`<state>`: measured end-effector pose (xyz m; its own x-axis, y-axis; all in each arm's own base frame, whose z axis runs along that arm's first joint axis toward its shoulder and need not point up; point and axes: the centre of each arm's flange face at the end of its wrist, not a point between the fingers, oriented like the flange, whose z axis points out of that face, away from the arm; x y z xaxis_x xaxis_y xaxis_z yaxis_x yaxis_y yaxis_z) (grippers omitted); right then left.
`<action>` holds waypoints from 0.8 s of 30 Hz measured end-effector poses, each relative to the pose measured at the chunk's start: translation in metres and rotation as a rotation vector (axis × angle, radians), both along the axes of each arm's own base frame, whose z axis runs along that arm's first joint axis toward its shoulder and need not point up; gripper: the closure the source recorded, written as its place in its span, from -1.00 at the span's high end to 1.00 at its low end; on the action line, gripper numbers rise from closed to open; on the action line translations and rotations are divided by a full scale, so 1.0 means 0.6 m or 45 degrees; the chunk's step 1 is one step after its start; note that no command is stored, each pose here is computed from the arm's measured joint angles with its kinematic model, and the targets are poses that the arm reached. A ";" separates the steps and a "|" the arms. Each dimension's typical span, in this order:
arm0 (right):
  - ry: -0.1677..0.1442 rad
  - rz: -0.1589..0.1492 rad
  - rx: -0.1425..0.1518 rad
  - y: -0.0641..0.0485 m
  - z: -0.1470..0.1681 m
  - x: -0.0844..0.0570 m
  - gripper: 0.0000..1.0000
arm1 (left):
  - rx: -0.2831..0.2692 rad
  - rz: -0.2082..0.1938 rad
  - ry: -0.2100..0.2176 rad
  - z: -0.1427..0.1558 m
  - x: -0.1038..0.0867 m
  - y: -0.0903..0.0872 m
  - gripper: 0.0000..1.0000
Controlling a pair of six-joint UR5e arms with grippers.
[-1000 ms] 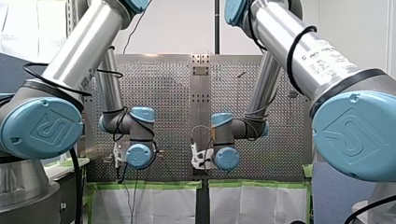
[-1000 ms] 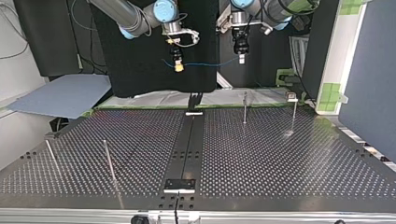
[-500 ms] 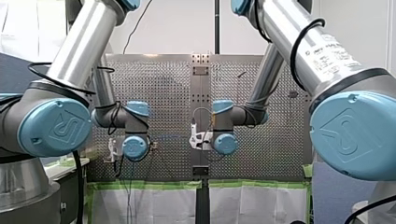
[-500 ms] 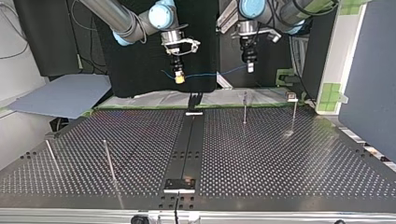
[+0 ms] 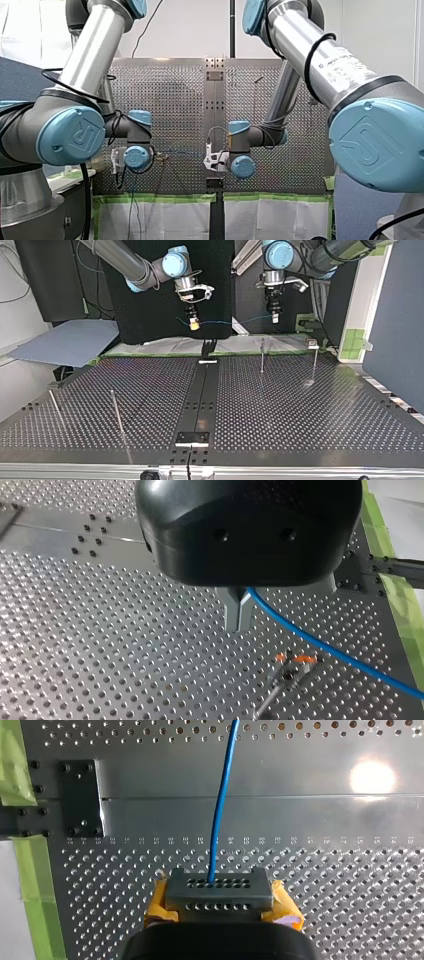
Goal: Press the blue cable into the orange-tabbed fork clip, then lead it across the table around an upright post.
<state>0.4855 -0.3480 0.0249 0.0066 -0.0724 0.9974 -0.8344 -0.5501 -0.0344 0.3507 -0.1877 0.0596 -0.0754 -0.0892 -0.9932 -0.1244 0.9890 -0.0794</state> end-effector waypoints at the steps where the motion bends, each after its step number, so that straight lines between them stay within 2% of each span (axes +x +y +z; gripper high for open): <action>1: -0.004 0.003 -0.002 -0.004 0.001 0.002 -1.00 | -0.001 0.000 0.006 -0.003 0.003 0.005 -1.00; 7: -0.015 0.015 -0.007 -0.021 0.007 0.011 -1.00 | -0.004 0.002 0.054 -0.027 0.011 0.027 -1.00; 12: -0.025 0.033 -0.015 -0.035 0.016 0.019 -1.00 | -0.023 0.017 0.072 -0.048 0.019 0.046 -1.00; 15: -0.029 0.040 -0.019 -0.044 0.017 0.022 -1.00 | -0.027 0.020 0.106 -0.065 0.020 0.058 -1.00; 24: 0.005 0.028 0.016 -0.075 -0.019 0.028 -1.00 | -0.044 -0.039 0.188 -0.103 0.034 0.056 -1.00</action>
<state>0.5025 -0.3933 0.0136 0.0120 -0.0848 0.9963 -0.8223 -0.5677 -0.0384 0.3711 -0.1541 -0.0019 -0.2234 -0.1190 -0.9674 -0.1073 0.9895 -0.0969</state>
